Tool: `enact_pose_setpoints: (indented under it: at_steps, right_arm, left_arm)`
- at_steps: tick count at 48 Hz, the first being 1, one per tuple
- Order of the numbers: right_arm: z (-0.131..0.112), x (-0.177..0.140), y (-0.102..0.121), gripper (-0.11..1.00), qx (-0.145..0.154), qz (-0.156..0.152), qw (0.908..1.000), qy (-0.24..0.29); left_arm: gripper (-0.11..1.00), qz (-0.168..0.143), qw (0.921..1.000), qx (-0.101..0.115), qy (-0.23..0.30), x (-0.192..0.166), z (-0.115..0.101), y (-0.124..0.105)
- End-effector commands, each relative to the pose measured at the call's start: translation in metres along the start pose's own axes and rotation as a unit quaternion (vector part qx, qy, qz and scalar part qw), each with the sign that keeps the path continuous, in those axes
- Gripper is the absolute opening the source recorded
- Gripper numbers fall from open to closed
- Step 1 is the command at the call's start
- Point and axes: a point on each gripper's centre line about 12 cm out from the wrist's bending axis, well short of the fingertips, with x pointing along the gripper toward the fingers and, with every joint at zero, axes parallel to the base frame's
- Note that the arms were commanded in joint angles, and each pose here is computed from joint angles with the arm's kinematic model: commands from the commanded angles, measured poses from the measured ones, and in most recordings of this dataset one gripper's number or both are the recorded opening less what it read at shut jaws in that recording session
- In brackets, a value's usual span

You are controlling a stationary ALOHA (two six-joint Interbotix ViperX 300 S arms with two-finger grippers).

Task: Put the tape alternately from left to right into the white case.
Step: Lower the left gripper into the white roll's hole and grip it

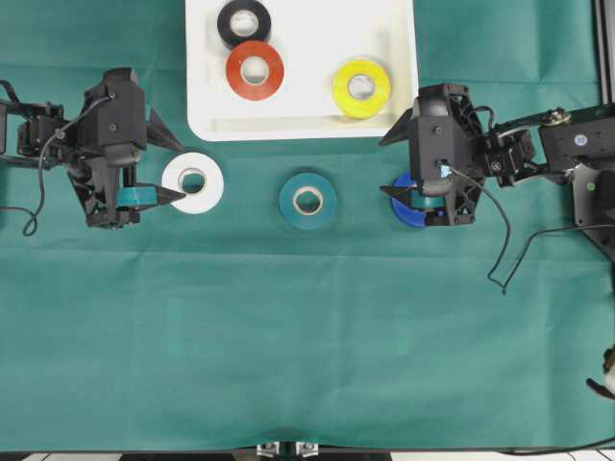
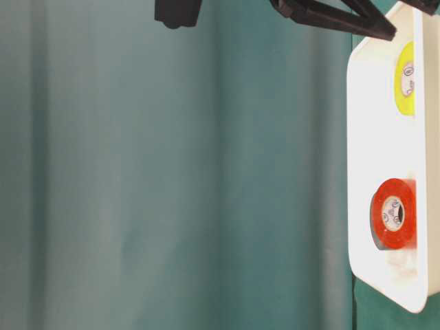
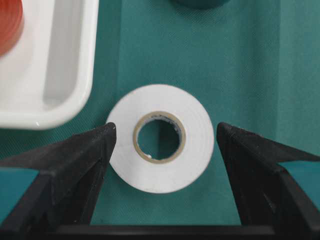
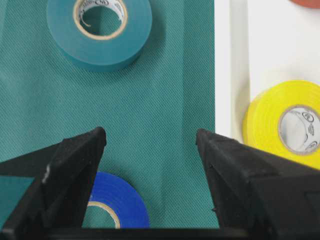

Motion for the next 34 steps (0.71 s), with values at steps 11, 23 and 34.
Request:
enact_pose_setpoints:
  at_steps: [11, 23, 34]
  right_arm:
    - [0.009, -0.004, 0.002, 0.8, 0.001, 0.008, 0.9997, -0.022]
    - [0.01, -0.005, 0.003, 0.8, 0.002, 0.01, 0.9996, -0.025]
    - [0.01, -0.004, 0.003, 0.8, 0.001, 0.011, 0.9996, -0.025]
  left_arm:
    - [0.88, 0.008, 0.9937, -0.109, 0.026, -0.001, -0.005, 0.003]
    - [0.88, 0.024, 0.9837, -0.174, 0.039, 0.0, -0.008, 0.012]
    - [0.88, 0.041, 0.9772, -0.189, 0.088, 0.025, -0.013, 0.016]
